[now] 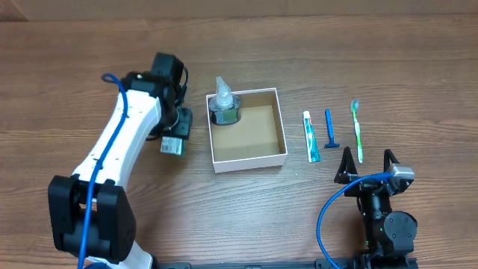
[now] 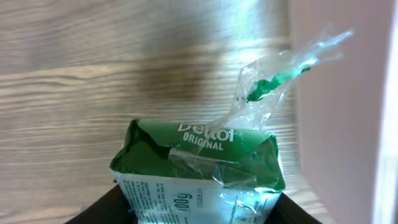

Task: Pack container
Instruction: 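Grasp the Dettol soap bar with left gripper and lift, then lower soap bar into the box and open left gripper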

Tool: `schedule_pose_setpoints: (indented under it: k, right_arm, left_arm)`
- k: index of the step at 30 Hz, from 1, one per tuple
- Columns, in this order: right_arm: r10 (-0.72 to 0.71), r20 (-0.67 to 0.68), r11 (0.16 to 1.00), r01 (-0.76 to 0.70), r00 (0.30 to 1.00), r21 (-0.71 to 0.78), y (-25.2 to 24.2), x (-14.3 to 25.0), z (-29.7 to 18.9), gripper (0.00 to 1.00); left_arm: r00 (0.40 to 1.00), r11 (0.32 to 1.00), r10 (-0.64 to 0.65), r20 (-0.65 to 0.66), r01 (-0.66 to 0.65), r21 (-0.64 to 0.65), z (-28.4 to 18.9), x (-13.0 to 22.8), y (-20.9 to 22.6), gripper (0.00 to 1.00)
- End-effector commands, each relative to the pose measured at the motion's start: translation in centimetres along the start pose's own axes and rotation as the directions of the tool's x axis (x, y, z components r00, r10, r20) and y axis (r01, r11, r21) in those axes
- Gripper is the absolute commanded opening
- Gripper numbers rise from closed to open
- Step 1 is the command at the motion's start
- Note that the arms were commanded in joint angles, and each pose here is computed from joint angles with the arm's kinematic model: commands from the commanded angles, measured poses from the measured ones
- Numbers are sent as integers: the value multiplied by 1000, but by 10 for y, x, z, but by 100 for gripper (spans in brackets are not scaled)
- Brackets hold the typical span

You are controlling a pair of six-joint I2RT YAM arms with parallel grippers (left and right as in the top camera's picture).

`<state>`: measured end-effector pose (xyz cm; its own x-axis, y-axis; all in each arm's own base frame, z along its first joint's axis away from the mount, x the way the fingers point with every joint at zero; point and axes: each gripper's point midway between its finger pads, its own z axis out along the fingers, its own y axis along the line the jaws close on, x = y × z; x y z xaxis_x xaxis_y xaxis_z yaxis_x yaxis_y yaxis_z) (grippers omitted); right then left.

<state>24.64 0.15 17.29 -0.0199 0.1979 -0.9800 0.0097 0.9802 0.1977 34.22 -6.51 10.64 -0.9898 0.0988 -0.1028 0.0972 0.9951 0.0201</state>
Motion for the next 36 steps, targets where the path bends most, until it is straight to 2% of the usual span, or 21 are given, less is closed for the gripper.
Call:
schedule_pose_setpoints:
  k: [1, 4, 13, 23, 30, 36]
  right_arm:
    - [-7, 5, 1000, 7, 1000, 5, -1, 1, 0, 100]
    - [-7, 5, 1000, 7, 1000, 5, -2, 1, 0, 100]
    - [-7, 5, 1000, 7, 1000, 5, -2, 1, 0, 100]
    - [-7, 5, 1000, 7, 1000, 5, -2, 1, 0, 100]
    - [-7, 5, 1000, 7, 1000, 5, -1, 1, 0, 100]
    - [-7, 5, 1000, 7, 1000, 5, -2, 1, 0, 100]
  left_arm:
    - [995, 991, -67, 70, 58, 122, -45, -24, -27, 44]
    - [993, 974, -90, 82, 70, 217, -63, -29, -55, 43]
    - [985, 959, -147, 95, 118, 257, -71, -24, -117, 49]
    - [967, 968, -214, 136, 190, 167, -54, -16, -137, 49]
    - [962, 962, -251, 106, 236, 135, -23, -5, -133, 50]
    - [962, 962, -256, 93, 243, 126, -16, -1, -132, 50]
